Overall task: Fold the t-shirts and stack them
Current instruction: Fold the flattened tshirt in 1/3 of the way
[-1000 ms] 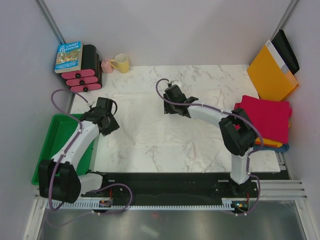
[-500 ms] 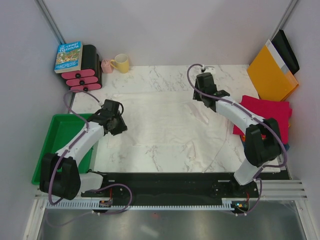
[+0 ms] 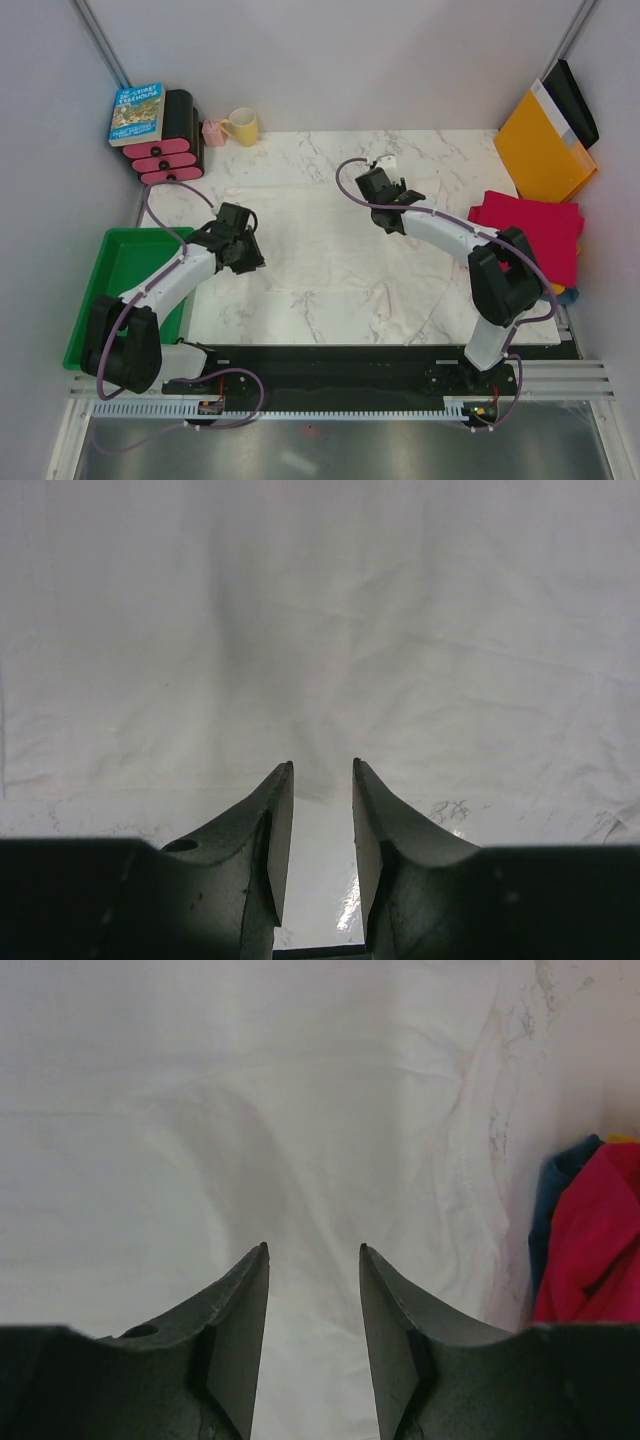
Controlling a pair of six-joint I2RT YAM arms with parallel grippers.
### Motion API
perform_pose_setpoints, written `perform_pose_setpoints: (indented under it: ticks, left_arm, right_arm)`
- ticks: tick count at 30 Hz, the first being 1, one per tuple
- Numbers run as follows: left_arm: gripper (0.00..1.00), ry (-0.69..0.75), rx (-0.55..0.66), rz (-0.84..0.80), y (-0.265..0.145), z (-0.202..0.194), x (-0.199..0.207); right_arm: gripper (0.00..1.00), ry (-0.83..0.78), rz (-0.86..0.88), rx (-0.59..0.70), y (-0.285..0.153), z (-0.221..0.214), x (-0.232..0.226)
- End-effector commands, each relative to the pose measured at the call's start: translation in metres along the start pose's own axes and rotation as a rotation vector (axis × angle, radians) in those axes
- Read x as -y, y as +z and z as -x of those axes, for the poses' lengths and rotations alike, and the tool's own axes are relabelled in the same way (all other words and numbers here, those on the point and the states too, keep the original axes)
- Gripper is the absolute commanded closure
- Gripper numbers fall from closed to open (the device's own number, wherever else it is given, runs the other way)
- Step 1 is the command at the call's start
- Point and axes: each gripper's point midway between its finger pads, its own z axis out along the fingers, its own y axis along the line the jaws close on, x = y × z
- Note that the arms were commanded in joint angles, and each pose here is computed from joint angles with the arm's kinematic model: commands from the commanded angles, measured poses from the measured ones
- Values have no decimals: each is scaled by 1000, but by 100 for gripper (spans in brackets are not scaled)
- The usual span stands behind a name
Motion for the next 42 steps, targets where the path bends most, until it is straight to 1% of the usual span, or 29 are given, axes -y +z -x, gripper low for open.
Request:
perform_pose_setpoints:
  ticks: [1, 9, 22, 25, 26, 27, 29, 30, 32, 38, 42]
  left_arm:
    - [63, -9, 7, -36, 1, 2, 11]
    - [63, 0, -10, -33, 4, -5, 11]
    - [63, 14, -25, -28, 5, -10, 9]
    - [63, 25, -25, -21, 5, -10, 7]
    - [64, 27, -26, -20, 5, -10, 7]
    - [64, 28, -27, -17, 5, -11, 6]
    - [64, 29, -29, -16, 4, -12, 5]
    - [64, 29, -29, -16, 4, -12, 5]
    - [64, 30, -32, -13, 5, -13, 4]
    - [64, 26, -34, -14, 5, -13, 5]
    - [64, 23, -39, -13, 6, -14, 5]
  right_arm:
    - [52, -54, -87, -1, 4, -1, 14]
    - [54, -118, -62, -5, 0, -17, -11]
    - [53, -177, -84, -65, 28, -41, -31]
    - [56, -174, -87, -71, 33, -42, -33]
    - [59, -171, -85, -69, 33, -40, -34]
    - [70, -165, -85, -69, 33, -40, -34]
    - [81, -157, -79, -66, 33, -37, -35]
    - [91, -153, -83, -64, 34, -37, -35]
    - [99, -144, -87, -55, 32, -33, -33]
    - [100, -77, -48, -8, 19, -14, -32]
    - [100, 16, 33, 11, 9, 3, -35]
